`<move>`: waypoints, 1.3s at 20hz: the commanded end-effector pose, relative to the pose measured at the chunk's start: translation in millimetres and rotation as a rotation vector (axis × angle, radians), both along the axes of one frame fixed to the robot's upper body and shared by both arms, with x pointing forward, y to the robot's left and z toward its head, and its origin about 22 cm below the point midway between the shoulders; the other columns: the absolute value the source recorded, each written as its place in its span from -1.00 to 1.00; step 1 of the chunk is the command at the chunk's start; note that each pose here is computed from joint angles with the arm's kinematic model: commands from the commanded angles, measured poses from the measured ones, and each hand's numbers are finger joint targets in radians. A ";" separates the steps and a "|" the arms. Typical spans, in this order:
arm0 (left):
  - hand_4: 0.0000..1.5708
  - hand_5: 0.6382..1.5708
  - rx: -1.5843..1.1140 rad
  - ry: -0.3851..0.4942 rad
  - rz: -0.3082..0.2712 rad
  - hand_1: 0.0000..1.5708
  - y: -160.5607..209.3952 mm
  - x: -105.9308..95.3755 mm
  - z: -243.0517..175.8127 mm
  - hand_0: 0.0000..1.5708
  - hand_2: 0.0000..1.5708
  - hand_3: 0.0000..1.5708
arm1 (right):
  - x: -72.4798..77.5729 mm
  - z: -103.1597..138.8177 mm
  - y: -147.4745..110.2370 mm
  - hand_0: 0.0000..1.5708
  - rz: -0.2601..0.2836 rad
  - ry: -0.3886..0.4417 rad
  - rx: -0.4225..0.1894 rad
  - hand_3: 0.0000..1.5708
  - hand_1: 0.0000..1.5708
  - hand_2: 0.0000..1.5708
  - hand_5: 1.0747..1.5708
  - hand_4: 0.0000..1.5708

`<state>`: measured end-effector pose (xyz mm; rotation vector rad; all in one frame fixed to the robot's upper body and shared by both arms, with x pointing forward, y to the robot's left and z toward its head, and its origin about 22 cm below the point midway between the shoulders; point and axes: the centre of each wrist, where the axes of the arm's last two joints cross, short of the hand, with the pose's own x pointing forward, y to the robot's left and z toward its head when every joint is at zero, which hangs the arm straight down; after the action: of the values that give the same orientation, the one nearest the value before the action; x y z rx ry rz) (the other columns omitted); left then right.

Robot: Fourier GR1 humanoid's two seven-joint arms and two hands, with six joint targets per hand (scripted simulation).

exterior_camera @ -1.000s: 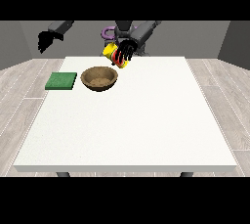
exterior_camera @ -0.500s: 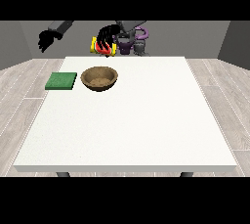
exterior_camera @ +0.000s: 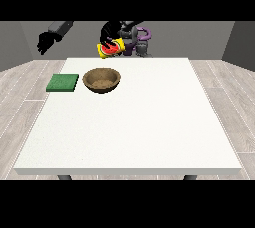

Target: Pick the cup and pour the ball into the bowl, then pick the bowl and place it on the pad

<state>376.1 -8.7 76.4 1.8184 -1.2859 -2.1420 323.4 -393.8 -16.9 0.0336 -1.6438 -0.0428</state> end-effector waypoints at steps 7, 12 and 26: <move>0.49 0.77 -0.451 0.131 0.065 0.91 13.9 0.7 17.5 0.91 1.00 1.00 | -8.9 -2.1 -10.2 -1.00 -0.038 -0.003 0.005 -0.62 -1.00 -1.00 0.87 -0.03; 0.06 1.00 -0.928 0.163 0.198 -1.00 37.2 5.3 25.9 -1.00 1.00 1.00 | -11.4 -13.2 0.1 -1.00 -0.065 0.025 0.045 -0.71 -1.00 -0.80 0.92 -0.06; 0.17 0.96 -1.933 0.221 0.012 0.50 103.2 -25.6 15.6 0.50 0.94 0.84 | 48.7 12.1 98.5 -1.00 -0.046 0.127 0.134 -1.00 -1.00 -1.00 1.00 -0.20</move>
<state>357.1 67.7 108.7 0.7135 -1.9028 -0.4442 364.3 -319.2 -8.0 0.0723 -1.5608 -0.1689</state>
